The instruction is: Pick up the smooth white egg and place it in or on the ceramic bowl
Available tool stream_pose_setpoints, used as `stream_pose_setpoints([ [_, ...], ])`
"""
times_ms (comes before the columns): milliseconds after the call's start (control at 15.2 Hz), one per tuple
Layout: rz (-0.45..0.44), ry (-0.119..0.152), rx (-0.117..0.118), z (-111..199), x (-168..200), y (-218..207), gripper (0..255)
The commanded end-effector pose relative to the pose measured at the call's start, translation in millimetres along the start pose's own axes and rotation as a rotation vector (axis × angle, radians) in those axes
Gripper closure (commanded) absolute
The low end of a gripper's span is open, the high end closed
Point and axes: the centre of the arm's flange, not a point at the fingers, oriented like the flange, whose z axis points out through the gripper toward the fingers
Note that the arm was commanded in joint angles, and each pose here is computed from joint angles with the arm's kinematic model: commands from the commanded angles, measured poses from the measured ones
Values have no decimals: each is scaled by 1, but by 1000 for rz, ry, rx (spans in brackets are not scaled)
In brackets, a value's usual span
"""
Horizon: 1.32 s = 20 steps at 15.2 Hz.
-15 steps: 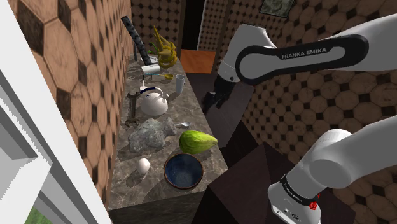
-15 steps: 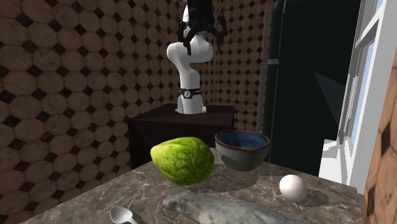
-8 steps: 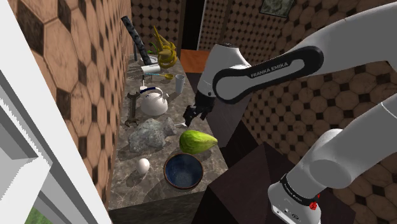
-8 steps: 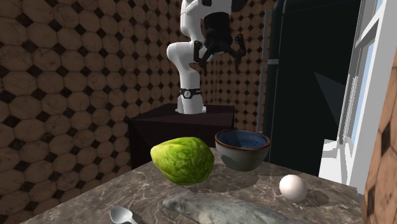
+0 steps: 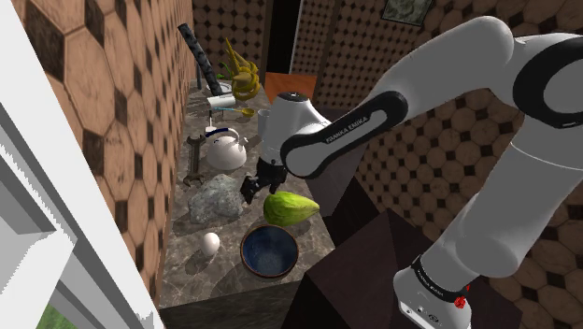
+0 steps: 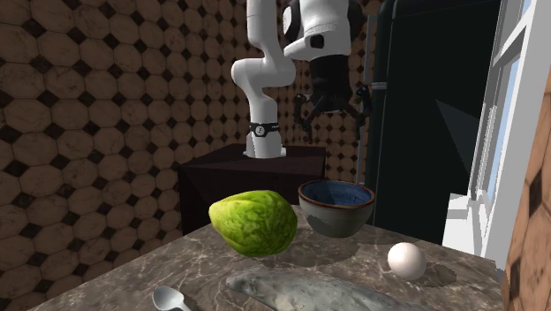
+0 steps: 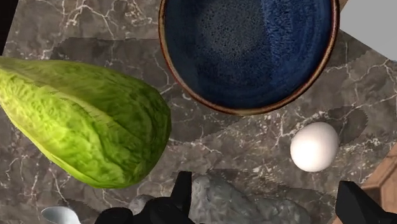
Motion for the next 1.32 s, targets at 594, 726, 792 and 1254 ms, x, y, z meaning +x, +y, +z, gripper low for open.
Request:
stream_pose_setpoints([
  [594,34,-25,-3,121,46,-74,0],
  [726,40,-30,-3,142,54,-87,0],
  [792,43,-32,-4,153,58,-93,0],
  [1254,53,-40,-5,208,72,-116,0],
])
